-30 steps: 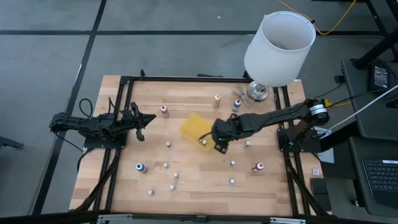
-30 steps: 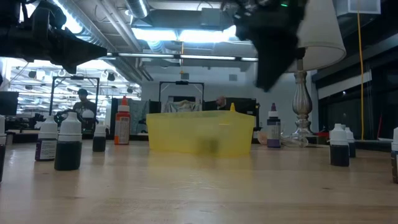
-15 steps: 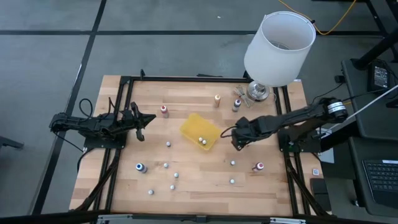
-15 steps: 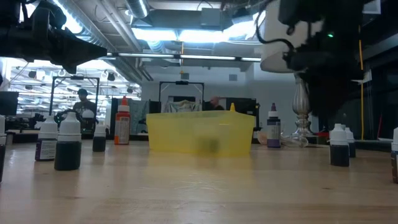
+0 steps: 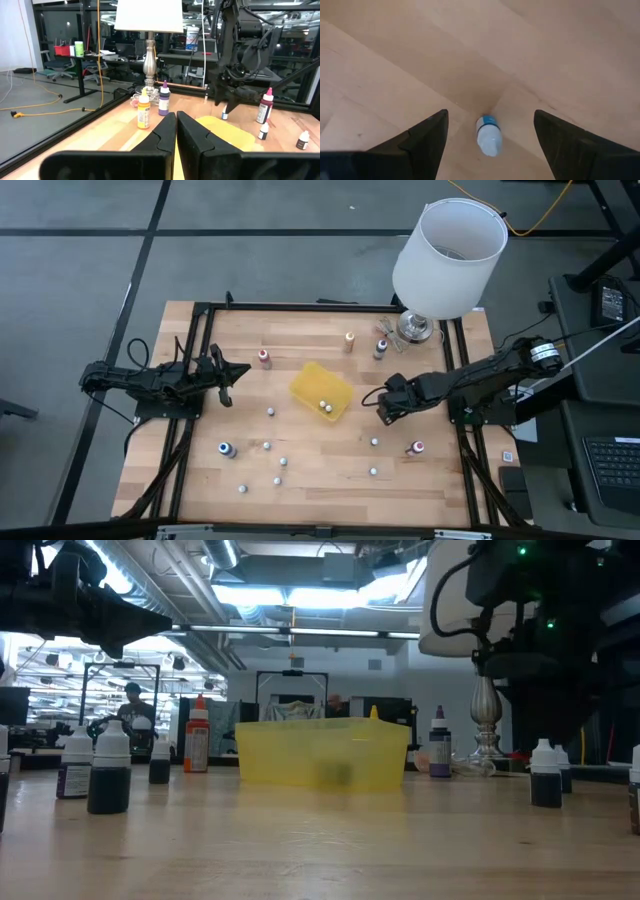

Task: Pick & Place food coloring
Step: Put the small blue food coloring bottle into the yellow bin

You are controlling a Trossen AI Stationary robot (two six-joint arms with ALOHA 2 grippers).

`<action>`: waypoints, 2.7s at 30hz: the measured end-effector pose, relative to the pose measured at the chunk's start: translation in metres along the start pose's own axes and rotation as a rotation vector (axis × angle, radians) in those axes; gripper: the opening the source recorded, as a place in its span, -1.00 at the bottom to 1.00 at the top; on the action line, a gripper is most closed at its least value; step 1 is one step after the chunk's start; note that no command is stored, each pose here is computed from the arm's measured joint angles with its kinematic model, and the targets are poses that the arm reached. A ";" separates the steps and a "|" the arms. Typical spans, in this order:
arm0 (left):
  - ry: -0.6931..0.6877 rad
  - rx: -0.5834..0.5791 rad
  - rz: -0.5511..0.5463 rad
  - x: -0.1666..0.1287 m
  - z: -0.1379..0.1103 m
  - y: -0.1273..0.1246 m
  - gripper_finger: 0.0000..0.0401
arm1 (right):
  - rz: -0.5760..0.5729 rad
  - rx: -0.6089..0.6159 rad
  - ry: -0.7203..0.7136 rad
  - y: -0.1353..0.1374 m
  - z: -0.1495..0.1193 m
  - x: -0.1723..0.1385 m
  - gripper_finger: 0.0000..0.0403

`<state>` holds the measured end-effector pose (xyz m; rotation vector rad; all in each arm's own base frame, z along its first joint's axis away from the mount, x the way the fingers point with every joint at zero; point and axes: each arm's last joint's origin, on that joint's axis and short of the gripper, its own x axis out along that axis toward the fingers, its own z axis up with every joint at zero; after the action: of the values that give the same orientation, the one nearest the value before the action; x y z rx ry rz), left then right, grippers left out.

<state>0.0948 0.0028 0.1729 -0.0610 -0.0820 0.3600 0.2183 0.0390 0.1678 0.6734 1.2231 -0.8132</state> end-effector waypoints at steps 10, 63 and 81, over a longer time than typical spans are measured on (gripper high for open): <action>0.000 0.000 0.000 0.000 0.000 0.000 -0.94 | 0.016 0.000 0.063 -0.001 -0.007 0.014 0.46; 0.000 0.000 0.000 0.000 0.000 0.000 -0.95 | 0.046 -0.414 0.045 0.036 0.026 -0.071 -0.63; 0.000 0.000 0.000 0.000 0.000 0.000 -0.94 | 0.113 -0.668 -0.046 0.106 0.102 -0.110 -0.63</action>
<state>0.0948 0.0028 0.1729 -0.0610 -0.0822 0.3598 0.3458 0.0335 0.2989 0.1721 1.3009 -0.2861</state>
